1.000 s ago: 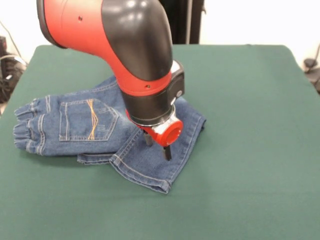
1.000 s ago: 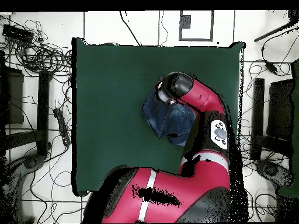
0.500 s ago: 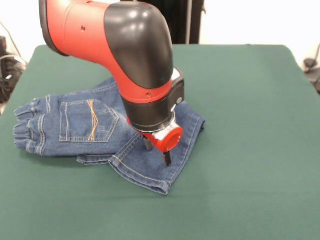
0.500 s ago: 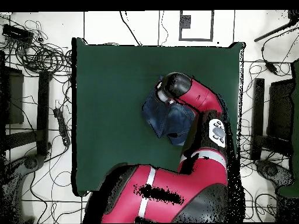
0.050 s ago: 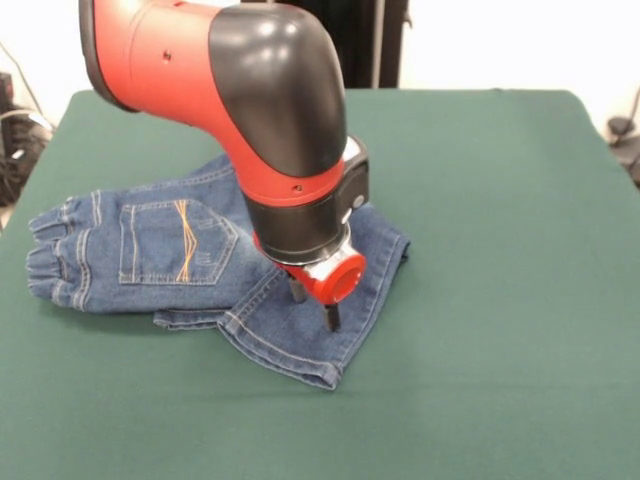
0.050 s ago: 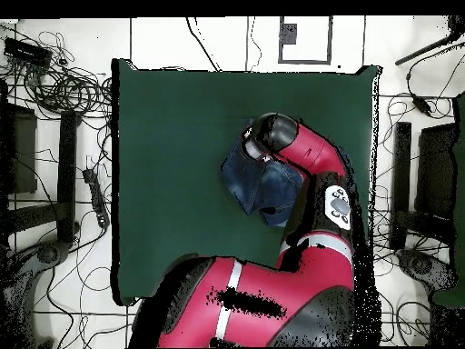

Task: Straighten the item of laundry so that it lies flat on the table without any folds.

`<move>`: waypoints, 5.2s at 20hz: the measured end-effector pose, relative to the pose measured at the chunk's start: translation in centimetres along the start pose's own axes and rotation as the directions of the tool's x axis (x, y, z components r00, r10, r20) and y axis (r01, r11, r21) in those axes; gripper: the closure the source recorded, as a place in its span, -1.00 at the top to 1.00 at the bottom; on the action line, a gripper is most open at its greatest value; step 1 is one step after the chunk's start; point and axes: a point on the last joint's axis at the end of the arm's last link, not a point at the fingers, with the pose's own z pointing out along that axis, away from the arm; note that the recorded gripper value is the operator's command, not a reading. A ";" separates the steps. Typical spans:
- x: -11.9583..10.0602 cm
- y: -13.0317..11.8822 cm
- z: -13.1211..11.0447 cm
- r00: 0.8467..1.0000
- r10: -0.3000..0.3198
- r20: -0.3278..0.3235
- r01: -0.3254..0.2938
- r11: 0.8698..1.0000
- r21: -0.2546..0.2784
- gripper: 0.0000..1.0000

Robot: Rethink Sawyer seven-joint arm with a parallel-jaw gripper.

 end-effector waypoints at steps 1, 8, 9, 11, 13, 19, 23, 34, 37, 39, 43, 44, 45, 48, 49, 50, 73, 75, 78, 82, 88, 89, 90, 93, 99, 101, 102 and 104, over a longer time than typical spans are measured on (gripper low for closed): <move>0.0 0.0 0.0 1.000 0.000 0.004 0.000 1.000 -0.001 -1.00; -0.2 0.4 -0.1 0.999 -0.004 0.046 0.005 1.000 -0.017 -1.00; -0.1 0.5 -0.1 0.999 -0.005 0.052 0.006 1.000 -0.018 -1.00; -0.1 0.5 -0.1 0.998 -0.005 0.056 0.006 1.000 -0.020 -1.00; 0.0 0.4 -0.1 0.998 -0.004 0.061 0.006 1.000 -0.021 -1.00; 0.9 0.6 -0.1 0.995 -0.022 0.101 0.022 1.000 0.000 -1.00; 2.5 1.4 -0.4 0.989 -0.036 0.143 0.031 0.999 0.039 -1.00; 7.4 3.5 -0.5 0.966 0.072 0.249 -0.101 0.989 0.106 -1.00; 7.9 3.0 -0.2 0.952 0.112 0.286 -0.153 0.980 0.125 -1.00; 8.1 2.4 0.1 0.937 0.141 0.320 -0.195 0.970 0.142 -1.00; 8.3 1.6 0.2 0.915 0.165 0.368 -0.239 0.957 0.164 -1.00; 8.3 1.3 0.1 0.907 0.170 0.386 -0.251 0.953 0.170 -1.00; 8.3 0.8 0.0 0.893 0.171 0.416 -0.266 0.946 0.184 -1.00; 8.1 0.2 -0.3 0.878 0.165 0.449 -0.278 0.940 0.200 -1.00; 8.0 -0.1 -0.5 0.870 0.160 0.465 -0.284 0.936 0.209 -1.00; 7.9 -0.3 -0.6 0.865 0.157 0.476 -0.288 0.933 0.215 -1.00; 6.5 -3.3 -3.0 0.751 0.211 0.626 -0.469 0.837 0.281 -1.00; 6.3 -3.2 -3.0 0.746 0.240 0.621 -0.486 0.834 0.262 -1.00; 5.7 -2.6 -3.1 0.732 0.322 0.600 -0.530 0.823 0.205 -1.00; 5.4 -1.8 -3.2 0.720 0.379 0.582 -0.558 0.815 0.158 -1.00; 4.6 -1.1 -3.9 0.712 0.444 0.544 -0.582 0.807 0.104 -1.00; 4.6 -1.0 -4.0 0.712 0.447 0.541 -0.582 0.807 0.101 -1.00; 4.5 -0.8 -4.4 0.712 0.454 0.536 -0.583 0.807 0.090 -1.00; 4.4 -0.2 -5.3 0.711 0.466 0.527 -0.581 0.811 0.067 -1.00; 4.2 1.9 -8.1 0.707 0.489 0.511 -0.561 0.828 -0.015 -1.00; 4.2 2.9 -9.1 0.706 0.497 0.504 -0.548 0.835 -0.056 -1.00; 4.2 3.4 -9.7 0.705 0.502 0.502 -0.540 0.838 -0.080 -1.00; 4.1 4.4 -11.0 0.700 0.512 0.498 -0.520 0.843 -0.136 -1.00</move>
